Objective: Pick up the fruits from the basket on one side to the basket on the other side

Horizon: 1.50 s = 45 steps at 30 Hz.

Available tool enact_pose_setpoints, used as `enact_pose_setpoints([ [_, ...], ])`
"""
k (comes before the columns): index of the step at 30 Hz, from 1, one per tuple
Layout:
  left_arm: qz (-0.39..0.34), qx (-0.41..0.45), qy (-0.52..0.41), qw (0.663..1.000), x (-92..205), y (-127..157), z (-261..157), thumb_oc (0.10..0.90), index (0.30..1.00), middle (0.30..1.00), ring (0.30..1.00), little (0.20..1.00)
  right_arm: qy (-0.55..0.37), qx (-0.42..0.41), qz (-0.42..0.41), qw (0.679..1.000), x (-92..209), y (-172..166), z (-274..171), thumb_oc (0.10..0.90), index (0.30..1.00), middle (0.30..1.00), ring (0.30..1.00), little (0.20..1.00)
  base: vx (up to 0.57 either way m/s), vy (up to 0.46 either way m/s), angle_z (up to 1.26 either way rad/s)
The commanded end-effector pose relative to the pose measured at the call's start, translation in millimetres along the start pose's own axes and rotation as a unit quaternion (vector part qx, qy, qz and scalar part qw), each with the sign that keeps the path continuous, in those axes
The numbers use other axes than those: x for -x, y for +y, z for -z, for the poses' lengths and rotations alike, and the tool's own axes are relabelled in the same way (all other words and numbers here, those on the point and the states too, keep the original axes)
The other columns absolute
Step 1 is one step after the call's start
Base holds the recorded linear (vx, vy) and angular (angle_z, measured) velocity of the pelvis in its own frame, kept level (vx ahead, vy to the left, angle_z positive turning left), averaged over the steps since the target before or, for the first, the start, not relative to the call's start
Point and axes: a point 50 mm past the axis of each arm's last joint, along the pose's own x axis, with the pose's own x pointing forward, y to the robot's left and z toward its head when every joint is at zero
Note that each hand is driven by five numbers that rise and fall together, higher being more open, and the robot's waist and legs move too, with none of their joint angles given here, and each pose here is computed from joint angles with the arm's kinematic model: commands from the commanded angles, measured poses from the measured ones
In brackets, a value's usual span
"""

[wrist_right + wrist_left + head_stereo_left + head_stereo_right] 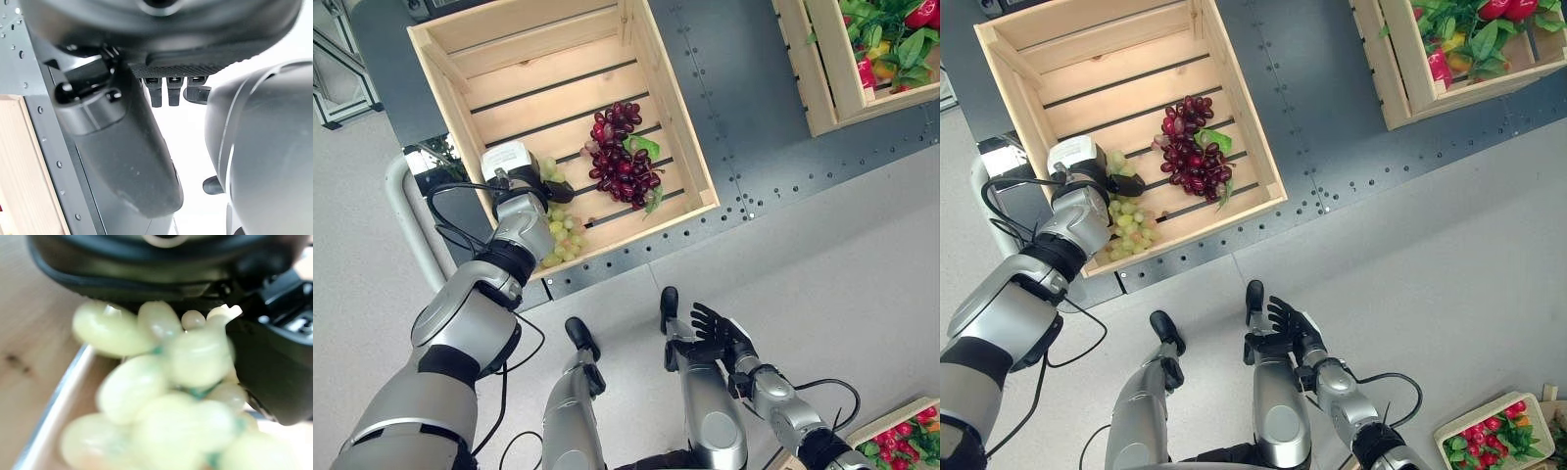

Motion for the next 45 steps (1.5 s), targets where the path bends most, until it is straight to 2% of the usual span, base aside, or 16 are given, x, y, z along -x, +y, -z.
enact_pose_setpoints([
  [1,0.06,-0.045,0.099,0.992,-2.4,-21.5,43.5,0.4,0.3,0.3,0.3,0.3,-0.022,-0.012,0.012,1.0,2.8,-7.1,-11.6,0.8,0.9,0.9,0.9,0.9,0.0,0.0,0.0],
  [7,0.065,-0.071,0.079,0.992,-3.2,-18.3,38.9,0.4,0.3,0.3,0.3,0.3,-0.022,-0.015,0.017,1.0,1.3,-8.8,-13.6,0.8,0.9,0.9,0.9,0.9,0.0,0.0,0.0],
  [11,0.015,-0.056,0.034,0.998,-4.7,-7.8,29.1,0.4,0.3,0.3,0.3,0.3,-0.021,-0.018,0.021,0.999,0.8,-7.8,-12.2,0.8,0.9,0.9,0.9,0.9,0.0,0.0,0.0],
  [13,-0.033,-0.038,-0.011,0.999,-4.5,2.4,19.9,0.4,0.3,0.3,0.3,0.3,-0.02,-0.02,0.024,0.999,2.3,-8.6,-8.9,0.8,0.9,0.9,0.9,0.9,0.0,0.0,0.0],
  [18,-0.121,0.022,-0.109,0.986,1.7,26.2,-0.4,0.4,0.3,0.3,0.3,0.3,-0.025,-0.028,0.033,0.999,8.8,-11.0,-2.6,0.8,0.9,0.9,0.9,0.9,0.0,0.0,0.0],
  [21,-0.218,0.097,-0.211,0.948,17.9,46.7,-15.5,0.4,0.3,0.3,0.3,0.3,-0.039,-0.055,0.055,0.996,16.4,-16.3,3.9,0.8,0.9,0.9,0.9,0.9,0.0,-0.006,0.06],
  [25,-0.291,0.15,-0.276,0.904,35.7,59.1,-15.0,0.4,0.3,0.3,0.3,0.3,-0.063,-0.067,0.071,0.993,22.8,-19.5,6.0,0.8,0.9,0.9,0.9,0.9,-0.02,-0.007,0.01],
  [30,-0.361,0.202,-0.337,0.846,60.2,51.3,-3.0,0.4,0.3,0.3,0.3,0.3,-0.123,-0.085,0.098,0.984,29.3,-24.0,-6.2,0.8,0.9,0.9,0.9,0.9,-0.03,-0.011,0.1],
  [37,-0.406,0.25,-0.367,0.799,88.5,33.1,13.8,0.4,0.3,0.3,0.3,0.3,-0.203,-0.09,0.114,0.968,39.0,-25.6,-33.3,0.8,0.9,0.9,0.9,0.9,0.04,0.006,0.1],
  [45,-0.424,0.27,-0.39,0.772,109.7,16.1,19.9,0.4,0.3,0.3,0.3,0.3,-0.271,-0.063,0.099,0.955,50.5,-24.6,-67.6,0.8,0.9,0.9,0.9,0.9,0.06,0.009,0.05],
])
